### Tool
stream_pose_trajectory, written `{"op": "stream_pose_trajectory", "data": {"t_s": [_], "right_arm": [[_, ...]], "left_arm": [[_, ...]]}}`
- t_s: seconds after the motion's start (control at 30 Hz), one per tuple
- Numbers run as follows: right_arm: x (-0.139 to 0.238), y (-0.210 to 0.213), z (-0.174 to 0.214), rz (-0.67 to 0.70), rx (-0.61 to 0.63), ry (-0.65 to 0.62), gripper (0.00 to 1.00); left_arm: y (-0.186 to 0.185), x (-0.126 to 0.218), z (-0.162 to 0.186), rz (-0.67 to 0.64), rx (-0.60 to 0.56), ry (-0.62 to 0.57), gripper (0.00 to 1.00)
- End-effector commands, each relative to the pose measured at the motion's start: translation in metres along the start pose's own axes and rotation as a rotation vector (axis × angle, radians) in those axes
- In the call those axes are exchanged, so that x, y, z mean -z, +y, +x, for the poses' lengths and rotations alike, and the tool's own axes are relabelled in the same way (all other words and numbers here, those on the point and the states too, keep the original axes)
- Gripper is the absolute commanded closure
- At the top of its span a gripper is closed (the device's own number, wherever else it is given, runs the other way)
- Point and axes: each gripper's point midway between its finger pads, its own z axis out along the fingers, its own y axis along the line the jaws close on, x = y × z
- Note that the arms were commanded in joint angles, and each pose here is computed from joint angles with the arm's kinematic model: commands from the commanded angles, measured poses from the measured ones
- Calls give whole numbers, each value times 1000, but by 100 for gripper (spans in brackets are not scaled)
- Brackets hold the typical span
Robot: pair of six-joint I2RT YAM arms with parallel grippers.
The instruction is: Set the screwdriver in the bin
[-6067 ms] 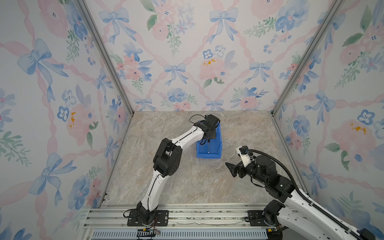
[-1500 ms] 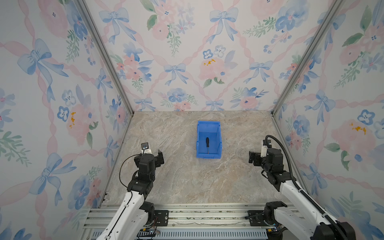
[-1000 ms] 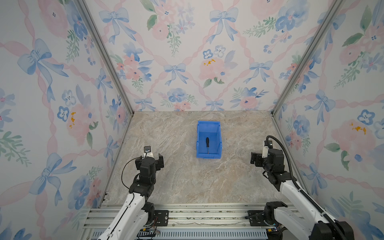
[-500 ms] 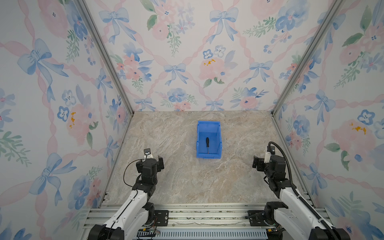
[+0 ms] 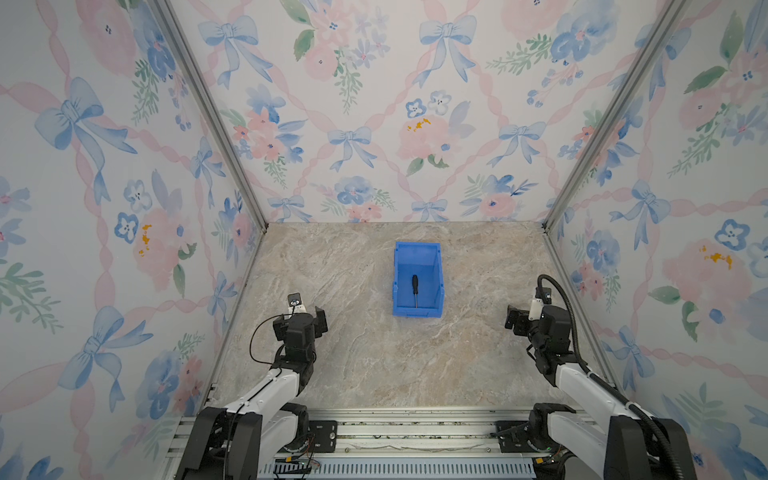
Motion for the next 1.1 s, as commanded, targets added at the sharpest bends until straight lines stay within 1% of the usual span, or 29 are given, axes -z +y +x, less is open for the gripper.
{"op": "stream_pose_trajectory", "data": {"t_s": [0.0,0.13,0.43,0.63,0.97,1.07], "right_arm": [[-5,1,-24,-23,-37,-72,3],[-13,3,-30,-36,-41,-78,3],[-34,10,-41,-66,-47,-90,3],[-44,13,-46,-87,-51,-94,3],[-58,17,-52,-117,-82,-145,3],[-61,18,-51,-116,-76,-127,3]], "left_arm": [[-3,-1,-20,23,9,-87,2],[-5,-5,-28,42,28,-125,2],[-18,-21,-41,96,-3,-174,3],[-22,-33,-51,117,14,-210,2],[-35,-48,-41,157,-22,-191,3],[-37,-50,-40,163,-28,-185,2]]}}
